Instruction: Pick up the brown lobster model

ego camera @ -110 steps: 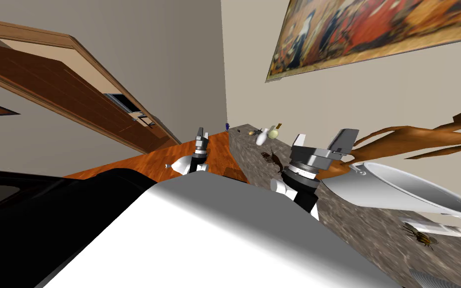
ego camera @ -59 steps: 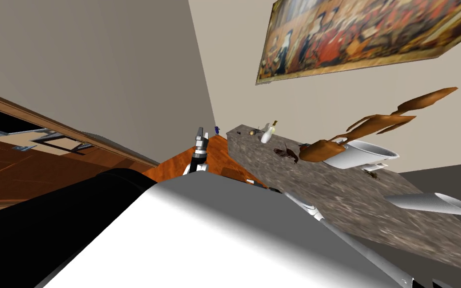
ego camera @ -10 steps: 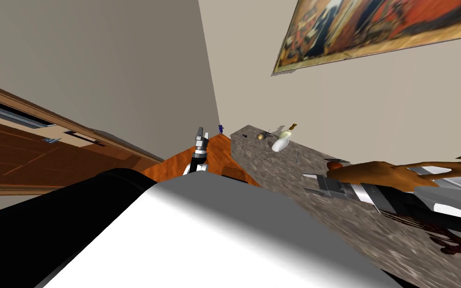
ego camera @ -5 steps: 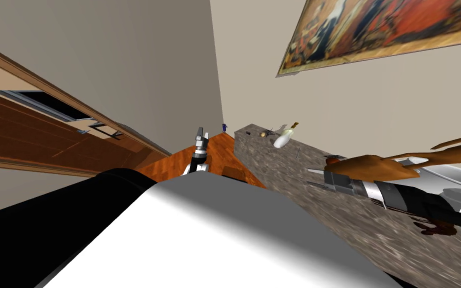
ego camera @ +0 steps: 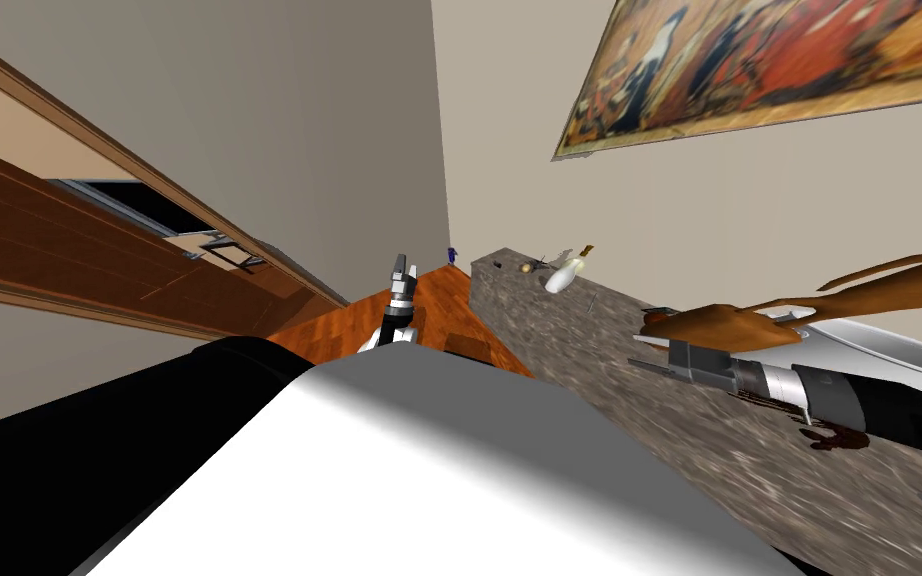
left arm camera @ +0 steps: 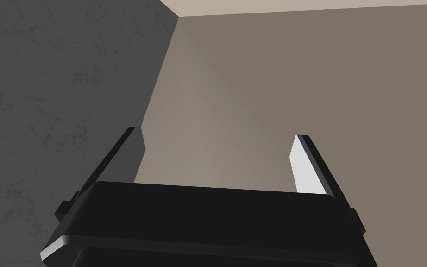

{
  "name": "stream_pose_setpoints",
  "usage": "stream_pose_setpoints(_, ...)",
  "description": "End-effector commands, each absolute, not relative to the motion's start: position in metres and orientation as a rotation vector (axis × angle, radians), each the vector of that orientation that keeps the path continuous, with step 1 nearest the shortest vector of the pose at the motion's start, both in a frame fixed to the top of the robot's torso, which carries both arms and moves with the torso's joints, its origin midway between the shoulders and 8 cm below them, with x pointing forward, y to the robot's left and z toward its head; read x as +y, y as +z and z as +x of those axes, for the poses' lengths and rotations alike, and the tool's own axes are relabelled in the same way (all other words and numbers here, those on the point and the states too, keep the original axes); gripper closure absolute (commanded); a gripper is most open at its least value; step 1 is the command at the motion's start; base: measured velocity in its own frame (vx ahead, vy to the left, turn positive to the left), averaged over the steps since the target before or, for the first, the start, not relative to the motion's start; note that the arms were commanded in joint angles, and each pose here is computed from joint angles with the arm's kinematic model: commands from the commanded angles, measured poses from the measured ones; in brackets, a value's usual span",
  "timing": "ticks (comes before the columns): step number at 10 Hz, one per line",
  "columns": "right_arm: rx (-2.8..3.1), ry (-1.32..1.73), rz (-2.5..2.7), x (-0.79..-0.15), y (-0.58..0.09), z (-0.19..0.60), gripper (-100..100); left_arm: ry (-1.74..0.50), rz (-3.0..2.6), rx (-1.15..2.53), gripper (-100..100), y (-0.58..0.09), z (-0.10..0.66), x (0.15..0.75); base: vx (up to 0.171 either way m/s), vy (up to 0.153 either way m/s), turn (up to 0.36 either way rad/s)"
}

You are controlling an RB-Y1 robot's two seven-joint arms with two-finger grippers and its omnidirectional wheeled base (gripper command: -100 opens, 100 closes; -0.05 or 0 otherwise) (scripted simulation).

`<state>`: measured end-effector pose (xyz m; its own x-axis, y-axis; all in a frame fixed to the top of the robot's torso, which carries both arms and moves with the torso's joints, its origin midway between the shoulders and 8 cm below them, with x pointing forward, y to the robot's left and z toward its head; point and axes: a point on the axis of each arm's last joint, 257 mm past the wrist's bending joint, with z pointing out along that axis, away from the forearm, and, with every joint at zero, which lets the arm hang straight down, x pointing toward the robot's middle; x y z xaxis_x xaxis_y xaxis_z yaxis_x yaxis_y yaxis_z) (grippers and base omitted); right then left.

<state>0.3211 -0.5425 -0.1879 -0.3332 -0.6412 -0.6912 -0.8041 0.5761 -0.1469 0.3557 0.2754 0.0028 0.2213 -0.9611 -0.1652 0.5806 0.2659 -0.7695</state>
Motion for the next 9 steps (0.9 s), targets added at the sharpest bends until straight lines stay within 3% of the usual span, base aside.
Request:
stream_pose_setpoints(1,2.082,0.243,-1.112,-0.558,-0.177,0.324,-100,-1.172,-0.642,0.721,0,0.003,0.356,0.275,-0.086,-0.042,0.086)
stream_pose_setpoints(4,2.084,0.185,-1.064,-0.58,-0.158,0.326,-100,-1.172,-0.642,0.721,0,0.003,0.356,0.275,-0.126,-0.072,0.11)
stream_pose_setpoints(7,2.099,0.129,-1.029,-0.601,-0.148,0.324,-100,-1.172,-0.642,0.722,0,0.003,0.356,0.275,-0.046,-0.037,0.05)
stream_pose_setpoints(9,2.121,0.047,-0.977,-0.63,-0.13,0.319,-100,-1.172,-0.641,0.721,0,0.003,0.356,0.275,-0.146,-0.125,0.222)
